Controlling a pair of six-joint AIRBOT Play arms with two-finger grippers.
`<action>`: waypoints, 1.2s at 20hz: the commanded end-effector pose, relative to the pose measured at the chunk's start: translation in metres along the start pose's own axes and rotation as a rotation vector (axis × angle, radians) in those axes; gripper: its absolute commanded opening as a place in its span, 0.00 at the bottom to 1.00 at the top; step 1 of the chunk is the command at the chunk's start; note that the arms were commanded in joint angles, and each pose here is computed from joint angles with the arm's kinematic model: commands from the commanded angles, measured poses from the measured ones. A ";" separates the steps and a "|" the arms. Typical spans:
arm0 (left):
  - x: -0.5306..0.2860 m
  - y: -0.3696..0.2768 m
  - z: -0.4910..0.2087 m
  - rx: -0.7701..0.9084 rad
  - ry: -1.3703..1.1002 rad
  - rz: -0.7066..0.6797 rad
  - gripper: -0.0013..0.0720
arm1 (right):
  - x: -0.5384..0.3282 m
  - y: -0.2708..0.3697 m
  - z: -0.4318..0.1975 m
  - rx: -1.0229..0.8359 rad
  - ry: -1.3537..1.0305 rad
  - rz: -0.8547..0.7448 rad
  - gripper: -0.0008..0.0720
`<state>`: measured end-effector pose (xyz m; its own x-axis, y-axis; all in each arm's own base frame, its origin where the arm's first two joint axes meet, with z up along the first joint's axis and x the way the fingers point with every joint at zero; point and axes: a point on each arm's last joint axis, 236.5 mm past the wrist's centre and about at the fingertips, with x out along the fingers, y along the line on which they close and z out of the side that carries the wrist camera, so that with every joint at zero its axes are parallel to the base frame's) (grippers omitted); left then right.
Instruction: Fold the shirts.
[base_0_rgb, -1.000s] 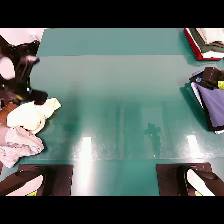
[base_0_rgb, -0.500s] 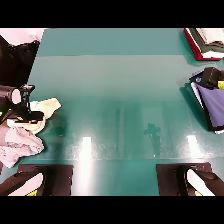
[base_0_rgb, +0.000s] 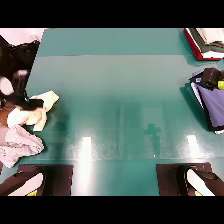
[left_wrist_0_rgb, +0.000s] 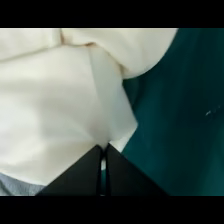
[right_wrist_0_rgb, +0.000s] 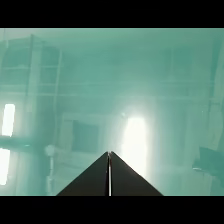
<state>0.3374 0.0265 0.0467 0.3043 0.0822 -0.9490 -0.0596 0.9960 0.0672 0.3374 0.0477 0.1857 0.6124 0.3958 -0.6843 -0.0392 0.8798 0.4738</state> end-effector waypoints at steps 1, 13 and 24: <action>-0.106 -0.070 0.066 0.114 -0.244 -0.230 0.05 | -0.011 0.009 0.014 -0.021 -0.048 0.007 0.03; -0.441 -0.286 0.042 0.608 -0.986 -0.882 0.05 | -0.125 0.079 0.118 -0.208 -0.485 0.027 0.04; -0.170 -0.313 0.086 0.631 -0.387 -0.505 0.06 | -0.122 0.080 0.107 -0.214 -0.436 0.027 0.03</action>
<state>0.3559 -0.3217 0.2883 0.5139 -0.6172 -0.5958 0.7468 0.6636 -0.0433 0.3465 0.0400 0.3695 0.8890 0.3063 -0.3403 -0.1912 0.9238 0.3318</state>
